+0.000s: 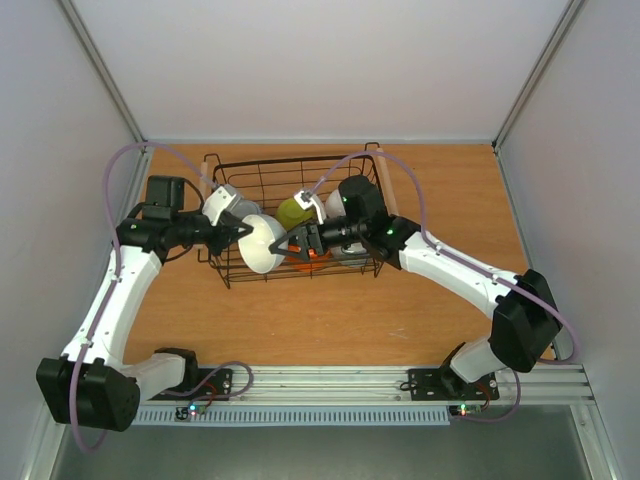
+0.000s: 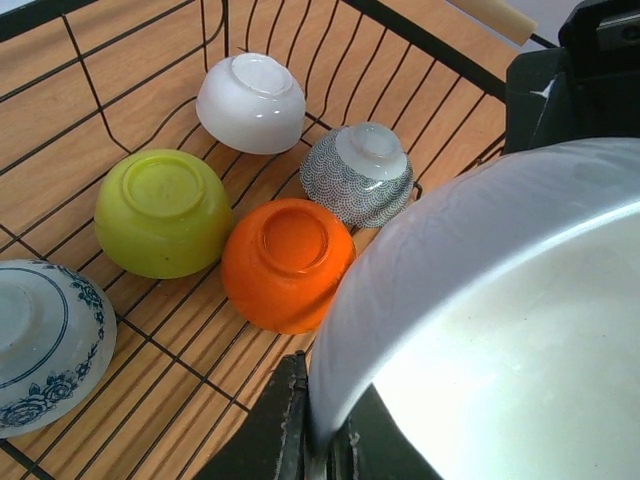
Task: Load the bowls into the dish rack
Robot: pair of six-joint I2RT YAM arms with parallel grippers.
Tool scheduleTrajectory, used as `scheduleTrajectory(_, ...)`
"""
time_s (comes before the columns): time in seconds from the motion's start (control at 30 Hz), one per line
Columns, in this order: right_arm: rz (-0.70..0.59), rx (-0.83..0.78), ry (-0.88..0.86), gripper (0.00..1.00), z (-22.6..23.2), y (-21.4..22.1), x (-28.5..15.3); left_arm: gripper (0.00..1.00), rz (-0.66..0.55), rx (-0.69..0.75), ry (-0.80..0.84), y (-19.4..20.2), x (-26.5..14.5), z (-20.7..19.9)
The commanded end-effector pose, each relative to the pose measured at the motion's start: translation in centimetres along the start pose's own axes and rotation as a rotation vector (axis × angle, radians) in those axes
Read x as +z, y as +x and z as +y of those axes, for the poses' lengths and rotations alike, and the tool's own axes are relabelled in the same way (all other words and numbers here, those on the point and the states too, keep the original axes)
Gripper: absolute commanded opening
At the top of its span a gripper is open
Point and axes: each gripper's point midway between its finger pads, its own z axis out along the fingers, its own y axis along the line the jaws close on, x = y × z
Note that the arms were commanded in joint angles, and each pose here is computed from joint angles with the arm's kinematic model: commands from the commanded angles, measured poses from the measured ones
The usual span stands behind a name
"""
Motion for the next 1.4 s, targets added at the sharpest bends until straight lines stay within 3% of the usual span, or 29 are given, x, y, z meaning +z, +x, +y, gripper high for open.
scheduleTrajectory(0.0, -0.011, -0.087, -0.086, 0.01, 2.9, -0.9, -0.4, 0.01, -0.102, 0.064, 0.033, -2.5, -0.9, -1.1)
scheduleTrajectory(0.07, -0.009, -0.101, -0.024, 0.01, 2.3, -1.1, -0.6, 0.07, -0.107, 0.060, 0.003, -2.5, -1.0, -0.8)
scheduleTrajectory(0.13, -0.002, -0.100, 0.077, 0.01, 1.1, -1.5, -0.9, 0.32, -0.121, 0.069, -0.039, -2.6, -1.3, -0.4)
scheduleTrajectory(0.2, 0.013, -0.095, 0.191, 0.01, -0.4, -1.9, -1.3, 0.67, -0.144, 0.075, -0.109, -2.9, -1.8, 0.3)
scheduleTrajectory(0.23, 0.023, -0.095, 0.251, 0.01, -1.2, -2.1, -1.5, 0.80, -0.150, 0.067, -0.153, -2.9, -2.2, 0.8)
scheduleTrajectory(0.33, 0.071, -0.105, 0.390, 0.01, -3.4, -2.7, -1.8, 0.98, -0.157, 0.036, -0.331, -3.4, -3.3, 3.5)
scheduleTrajectory(0.47, 0.189, -0.124, 0.537, 0.01, -6.3, -3.4, -1.1, 0.99, -0.167, -0.022, -0.695, -3.6, -6.5, 9.1)
scheduleTrajectory(0.6, 0.327, -0.173, 0.714, 0.01, -9.2, -3.8, 0.4, 0.99, -0.185, -0.039, -0.834, -3.7, -8.5, 10.5)
scheduleTrajectory(0.97, 0.563, -0.297, 0.987, 0.01, -15.3, -1.3, 4.5, 0.99, -0.167, -0.046, -0.874, -2.6, -8.5, 11.2)
scheduleTrajectory(1.37, 0.697, -0.431, 1.150, 0.02, -18.1, 1.4, 6.7, 1.00, -0.172, -0.055, -0.967, -2.5, -9.7, 12.2)
